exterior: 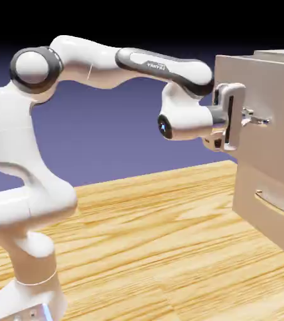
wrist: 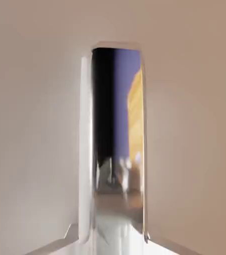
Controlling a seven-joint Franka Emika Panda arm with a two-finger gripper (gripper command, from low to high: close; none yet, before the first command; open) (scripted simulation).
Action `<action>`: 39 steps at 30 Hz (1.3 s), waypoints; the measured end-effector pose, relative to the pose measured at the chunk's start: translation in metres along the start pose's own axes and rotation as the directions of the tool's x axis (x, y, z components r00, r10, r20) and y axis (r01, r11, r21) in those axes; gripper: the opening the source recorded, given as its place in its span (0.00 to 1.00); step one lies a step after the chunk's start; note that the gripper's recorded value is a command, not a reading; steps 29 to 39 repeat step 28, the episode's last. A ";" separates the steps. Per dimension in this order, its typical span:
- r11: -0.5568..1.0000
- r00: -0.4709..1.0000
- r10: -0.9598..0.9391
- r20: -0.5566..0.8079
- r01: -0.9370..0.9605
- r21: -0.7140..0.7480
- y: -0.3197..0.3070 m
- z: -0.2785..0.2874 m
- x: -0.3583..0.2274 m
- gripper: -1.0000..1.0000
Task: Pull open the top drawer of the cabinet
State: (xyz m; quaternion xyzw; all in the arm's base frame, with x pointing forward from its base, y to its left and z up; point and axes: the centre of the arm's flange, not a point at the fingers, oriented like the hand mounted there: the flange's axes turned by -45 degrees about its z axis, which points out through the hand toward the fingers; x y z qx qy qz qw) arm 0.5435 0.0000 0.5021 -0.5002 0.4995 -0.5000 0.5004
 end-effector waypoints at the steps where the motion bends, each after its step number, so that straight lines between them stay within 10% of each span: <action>1: 1.000 1.000 0.000 0.000 0.000 0.000 0.000 -0.005 0.000 0.00; 21: 1.000 1.000 0.000 0.000 0.000 0.000 0.000 -0.124 0.000 0.00; 22: 1.000 1.000 0.000 0.002 0.000 -0.001 0.000 -0.133 -0.001 1.00; 39: 1.000 1.000 -0.001 0.000 0.001 -0.001 0.000 -0.178 0.000 1.00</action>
